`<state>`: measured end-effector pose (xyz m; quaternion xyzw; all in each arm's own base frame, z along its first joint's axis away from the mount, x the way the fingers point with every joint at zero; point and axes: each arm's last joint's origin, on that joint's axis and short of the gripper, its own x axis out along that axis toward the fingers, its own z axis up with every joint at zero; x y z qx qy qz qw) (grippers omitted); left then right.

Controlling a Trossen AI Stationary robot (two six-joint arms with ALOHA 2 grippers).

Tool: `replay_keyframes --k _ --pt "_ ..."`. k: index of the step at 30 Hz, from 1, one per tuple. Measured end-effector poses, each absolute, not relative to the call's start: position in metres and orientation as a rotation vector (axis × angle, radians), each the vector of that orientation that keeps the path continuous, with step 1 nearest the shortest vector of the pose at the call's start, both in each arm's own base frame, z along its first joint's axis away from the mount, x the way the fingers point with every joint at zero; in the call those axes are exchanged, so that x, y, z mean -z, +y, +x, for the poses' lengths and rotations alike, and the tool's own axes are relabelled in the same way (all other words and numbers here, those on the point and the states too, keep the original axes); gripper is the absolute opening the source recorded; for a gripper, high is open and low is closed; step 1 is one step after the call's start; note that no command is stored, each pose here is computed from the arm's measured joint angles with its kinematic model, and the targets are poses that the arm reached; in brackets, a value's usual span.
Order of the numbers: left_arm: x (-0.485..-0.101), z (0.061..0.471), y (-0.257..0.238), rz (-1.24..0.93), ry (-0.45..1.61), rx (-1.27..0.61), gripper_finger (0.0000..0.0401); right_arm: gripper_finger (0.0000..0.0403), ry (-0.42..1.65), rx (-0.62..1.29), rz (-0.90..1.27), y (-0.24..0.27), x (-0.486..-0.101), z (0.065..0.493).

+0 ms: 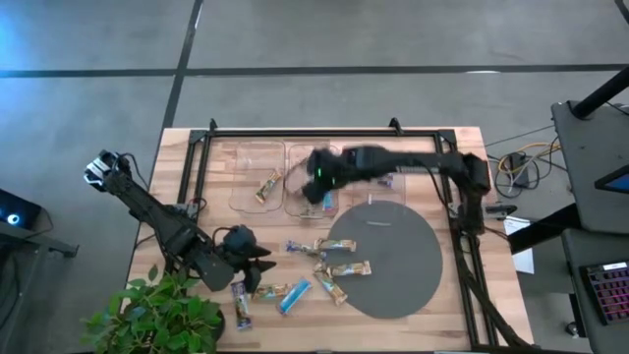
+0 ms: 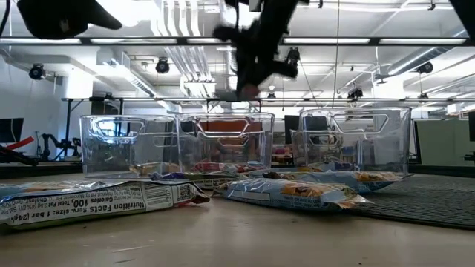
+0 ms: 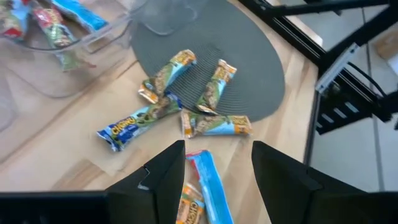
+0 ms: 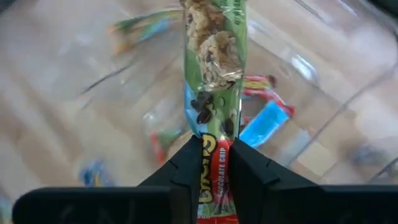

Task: Pick and place Granola Bars by type
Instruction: Put the red granola bar into the middle transparent bin

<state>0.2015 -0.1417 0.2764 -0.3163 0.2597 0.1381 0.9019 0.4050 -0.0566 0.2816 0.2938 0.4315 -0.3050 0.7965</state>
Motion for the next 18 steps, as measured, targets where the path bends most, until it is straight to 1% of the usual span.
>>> replay_keyframes --k 2,5,8,10,12,15,18 --pt "-0.274 0.201 -0.141 -0.649 0.524 -0.306 0.017 0.0075 0.916 0.651 0.741 -0.081 -0.266 0.406" --pt "-0.269 0.202 -0.137 -0.645 0.515 -0.335 0.017 0.0101 0.915 0.541 0.894 -0.098 -0.244 0.411" --pt "-0.26 0.202 -0.133 -0.65 0.537 -0.355 0.017 0.0129 0.888 0.485 0.914 -0.097 -0.236 0.414" --pt "-0.253 0.202 -0.131 -0.657 0.559 -0.364 0.017 0.0148 0.872 0.49 0.853 -0.092 -0.238 0.415" --pt "-0.247 0.201 -0.129 -0.664 0.586 -0.361 0.017 0.0166 0.859 0.511 0.747 -0.084 -0.244 0.414" --pt "-0.241 0.202 -0.127 -0.683 0.606 -0.349 0.017 0.0191 0.836 0.476 0.533 -0.063 -0.262 0.412" --pt "-0.234 0.205 -0.122 -0.722 0.676 -0.34 0.017 0.0215 0.816 0.435 0.329 -0.036 -0.281 0.406"
